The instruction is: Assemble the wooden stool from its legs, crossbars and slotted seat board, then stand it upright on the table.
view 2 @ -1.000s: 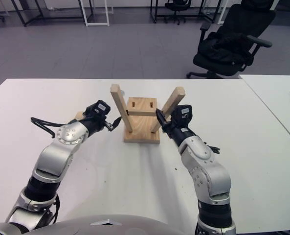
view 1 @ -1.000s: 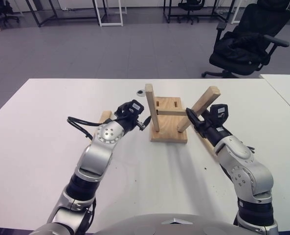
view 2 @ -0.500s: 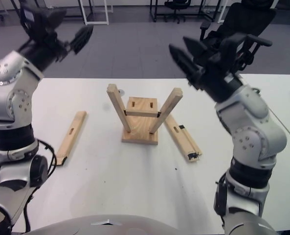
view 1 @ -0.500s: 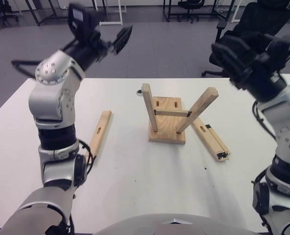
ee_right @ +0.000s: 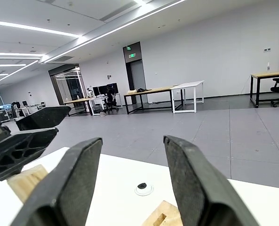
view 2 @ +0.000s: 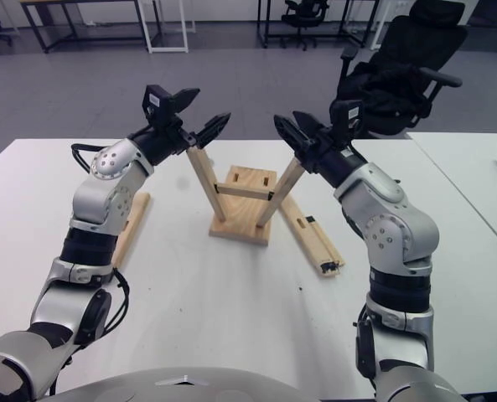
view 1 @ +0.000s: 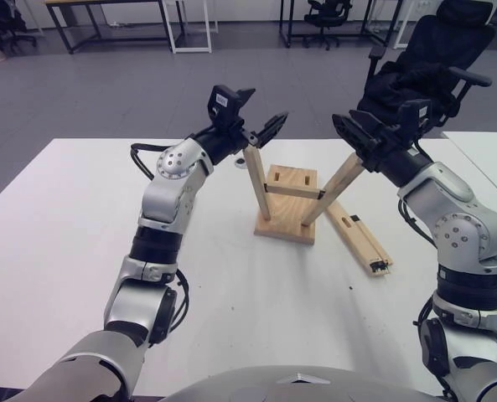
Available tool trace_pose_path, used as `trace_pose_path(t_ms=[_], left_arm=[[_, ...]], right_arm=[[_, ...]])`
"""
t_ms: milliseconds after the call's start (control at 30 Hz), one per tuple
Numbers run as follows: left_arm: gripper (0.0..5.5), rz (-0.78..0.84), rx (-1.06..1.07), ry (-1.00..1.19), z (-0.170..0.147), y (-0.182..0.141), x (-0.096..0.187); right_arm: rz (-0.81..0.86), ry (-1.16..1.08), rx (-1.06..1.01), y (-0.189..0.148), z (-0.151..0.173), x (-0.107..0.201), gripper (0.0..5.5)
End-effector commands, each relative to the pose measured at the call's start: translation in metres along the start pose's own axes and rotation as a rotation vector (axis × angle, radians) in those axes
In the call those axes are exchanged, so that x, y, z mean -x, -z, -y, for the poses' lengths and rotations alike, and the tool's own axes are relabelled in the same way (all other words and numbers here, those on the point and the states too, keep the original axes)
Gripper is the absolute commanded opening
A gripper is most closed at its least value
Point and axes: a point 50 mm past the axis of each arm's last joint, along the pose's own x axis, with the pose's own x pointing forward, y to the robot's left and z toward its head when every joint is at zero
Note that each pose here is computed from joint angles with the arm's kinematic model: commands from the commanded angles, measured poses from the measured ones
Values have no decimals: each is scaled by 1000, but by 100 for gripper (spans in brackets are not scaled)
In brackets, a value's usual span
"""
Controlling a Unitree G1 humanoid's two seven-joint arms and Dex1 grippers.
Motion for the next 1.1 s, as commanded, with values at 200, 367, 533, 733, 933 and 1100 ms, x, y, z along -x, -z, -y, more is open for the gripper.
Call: trace_pose_path(t_ms=[200, 367, 533, 733, 933, 1100], left_arm=[[449, 214, 120, -92, -27, -71, 31], [449, 140, 60, -333, -64, -59, 87], [449, -29, 17, -483, -63, -25, 131], [449, 144, -71, -169, 20, -55, 82], [449, 7, -119, -79, 55, -7, 50], [449, -445, -231, 32, 58, 104, 75]], right_arm=[[-87, 188, 130, 5, 45, 0, 241], [-335, -185, 294, 60, 1, -3, 241], [-304, -349, 323, 62, -38, -8, 241], [-340, -154, 390, 63, -2, -6, 241], [-359, -75, 357, 78, 11, 2, 241], [-371, -68, 354, 82, 13, 4, 241]])
